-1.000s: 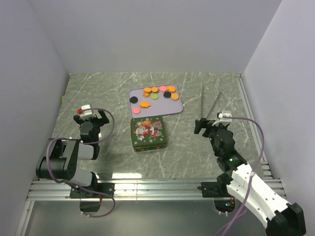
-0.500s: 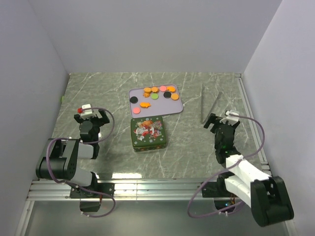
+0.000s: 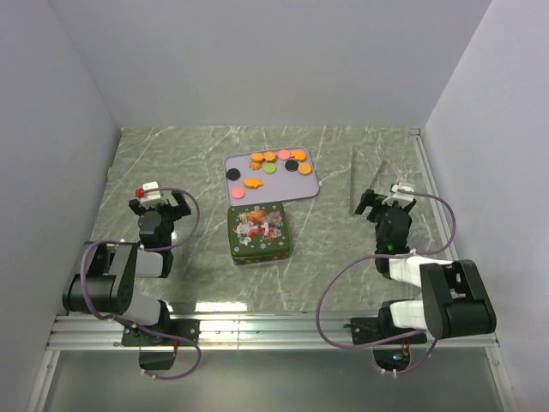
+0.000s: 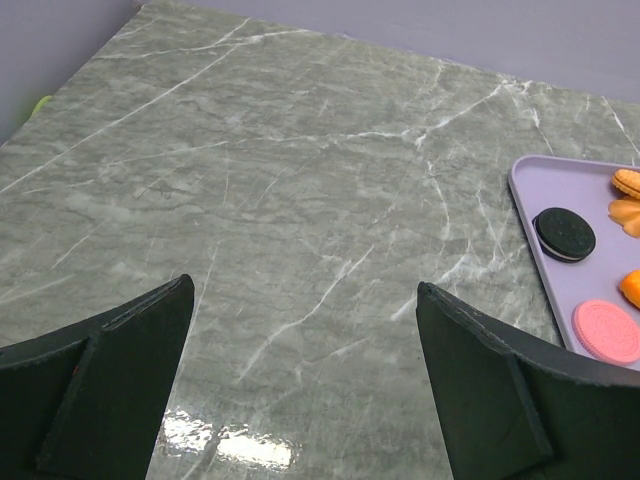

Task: Pack the cookies

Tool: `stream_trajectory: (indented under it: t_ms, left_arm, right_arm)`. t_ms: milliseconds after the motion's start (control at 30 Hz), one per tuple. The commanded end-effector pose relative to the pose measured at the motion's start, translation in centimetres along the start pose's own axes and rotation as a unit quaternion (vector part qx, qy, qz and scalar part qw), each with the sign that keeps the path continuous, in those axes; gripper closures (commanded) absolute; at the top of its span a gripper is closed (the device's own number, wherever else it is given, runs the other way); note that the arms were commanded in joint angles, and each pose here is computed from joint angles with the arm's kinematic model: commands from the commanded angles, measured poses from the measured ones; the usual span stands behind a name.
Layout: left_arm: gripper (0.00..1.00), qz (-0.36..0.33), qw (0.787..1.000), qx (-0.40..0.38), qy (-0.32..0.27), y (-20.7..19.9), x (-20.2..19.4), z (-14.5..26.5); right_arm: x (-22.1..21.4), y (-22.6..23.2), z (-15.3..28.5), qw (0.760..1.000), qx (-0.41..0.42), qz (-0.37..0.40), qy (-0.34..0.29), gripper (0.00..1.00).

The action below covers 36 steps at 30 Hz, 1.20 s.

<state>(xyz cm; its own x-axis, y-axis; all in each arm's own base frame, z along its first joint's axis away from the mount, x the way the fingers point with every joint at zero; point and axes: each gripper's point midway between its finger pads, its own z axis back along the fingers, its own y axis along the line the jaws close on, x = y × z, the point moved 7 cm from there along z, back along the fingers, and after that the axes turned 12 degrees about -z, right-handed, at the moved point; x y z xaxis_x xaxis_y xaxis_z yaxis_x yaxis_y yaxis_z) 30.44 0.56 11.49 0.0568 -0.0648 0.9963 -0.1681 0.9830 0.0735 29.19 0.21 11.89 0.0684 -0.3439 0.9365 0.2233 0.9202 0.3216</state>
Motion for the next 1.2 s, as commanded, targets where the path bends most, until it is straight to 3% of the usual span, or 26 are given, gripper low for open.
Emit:
stream_trajectory:
  t_ms: [0,1167]
  left_arm:
    - [0.01,0.000,1.000,-0.007,-0.027,-0.12,1.29,-0.65]
    - [0.01,0.000,1.000,-0.006,-0.025,-0.10,1.17,-0.59]
  right_arm:
    - [1.73,1.59,0.02,0.995,0.085,0.018,-0.057,0.00]
    - [1.70,1.52,0.06,0.995,0.081,0.020,-0.053,0.00]
